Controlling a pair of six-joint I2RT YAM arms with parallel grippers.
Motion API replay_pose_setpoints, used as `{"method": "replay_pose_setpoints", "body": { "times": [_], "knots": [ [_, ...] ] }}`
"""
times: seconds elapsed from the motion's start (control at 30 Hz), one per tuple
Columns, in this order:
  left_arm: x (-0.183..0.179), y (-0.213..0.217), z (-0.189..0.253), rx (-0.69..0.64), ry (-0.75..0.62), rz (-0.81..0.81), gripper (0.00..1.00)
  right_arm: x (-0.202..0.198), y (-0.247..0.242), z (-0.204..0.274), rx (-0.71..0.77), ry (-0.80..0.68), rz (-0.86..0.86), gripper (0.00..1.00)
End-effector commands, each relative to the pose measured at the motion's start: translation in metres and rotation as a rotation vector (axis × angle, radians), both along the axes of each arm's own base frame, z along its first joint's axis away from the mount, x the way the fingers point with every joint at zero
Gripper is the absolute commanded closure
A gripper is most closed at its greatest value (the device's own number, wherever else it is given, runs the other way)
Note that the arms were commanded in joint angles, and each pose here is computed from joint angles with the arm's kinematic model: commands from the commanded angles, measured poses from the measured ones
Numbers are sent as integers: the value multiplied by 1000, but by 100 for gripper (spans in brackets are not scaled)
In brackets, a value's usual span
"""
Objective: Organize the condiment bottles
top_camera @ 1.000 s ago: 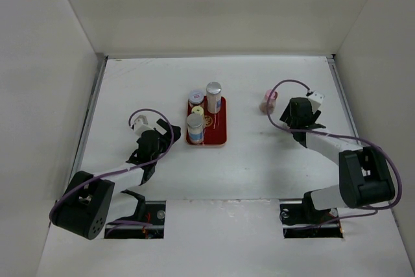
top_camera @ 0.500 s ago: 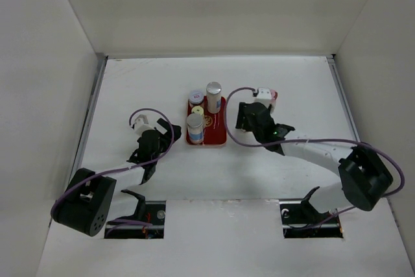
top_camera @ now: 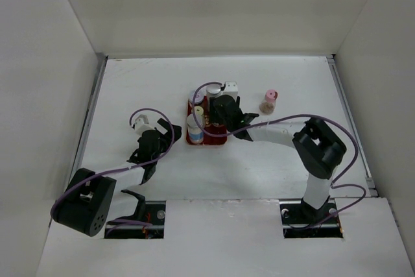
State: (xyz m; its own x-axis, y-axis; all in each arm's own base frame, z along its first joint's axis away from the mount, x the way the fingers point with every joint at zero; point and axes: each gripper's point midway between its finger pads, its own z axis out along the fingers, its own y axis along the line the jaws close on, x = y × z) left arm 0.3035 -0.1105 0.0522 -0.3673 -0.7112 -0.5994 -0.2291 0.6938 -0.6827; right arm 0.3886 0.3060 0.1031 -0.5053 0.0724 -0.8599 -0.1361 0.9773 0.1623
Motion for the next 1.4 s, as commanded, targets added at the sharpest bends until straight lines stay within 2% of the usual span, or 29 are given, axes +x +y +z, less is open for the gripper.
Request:
{"method": "replay_pose_setpoints", "body": {
  "times": [0.0,0.13,0.23,0.37,0.47,0.63,0.8,0.9,1.0,1.23,1.3,1.37],
  "knots": [
    [4,-8,11,-27,-30,-19,0,24,26,51,134,-128,-23,48],
    [4,-7,13,-30,-37,-17,0,28,29,40,127,-124,-34,46],
    [3,-6,10,-26,-27,-16,0,27,30,40,140,-124,-38,32],
    [4,-6,10,-26,-25,-15,0,15,24,51,135,-127,-38,22],
    [4,-7,8,-26,-20,-20,0,5,12,60,130,-127,-43,18],
    [4,-7,8,-26,-19,-20,0,-17,-16,78,162,-140,-59,18],
    [4,-7,8,-25,-22,-17,0,-9,-108,83,121,-181,-238,15],
    [3,-7,8,-26,-22,-18,0,4,-170,84,65,-204,-368,5],
    [4,-8,6,-21,-15,-19,0,19,-205,79,10,-193,-424,0],
    [5,-7,5,-21,-12,-18,0,65,-214,58,-40,-125,-386,0],
    [4,-7,5,-23,-15,-17,0,76,-213,49,-44,-101,-370,5],
    [5,-7,6,-21,-17,-16,0,81,-212,43,-45,-93,-368,16]
  ]
}}
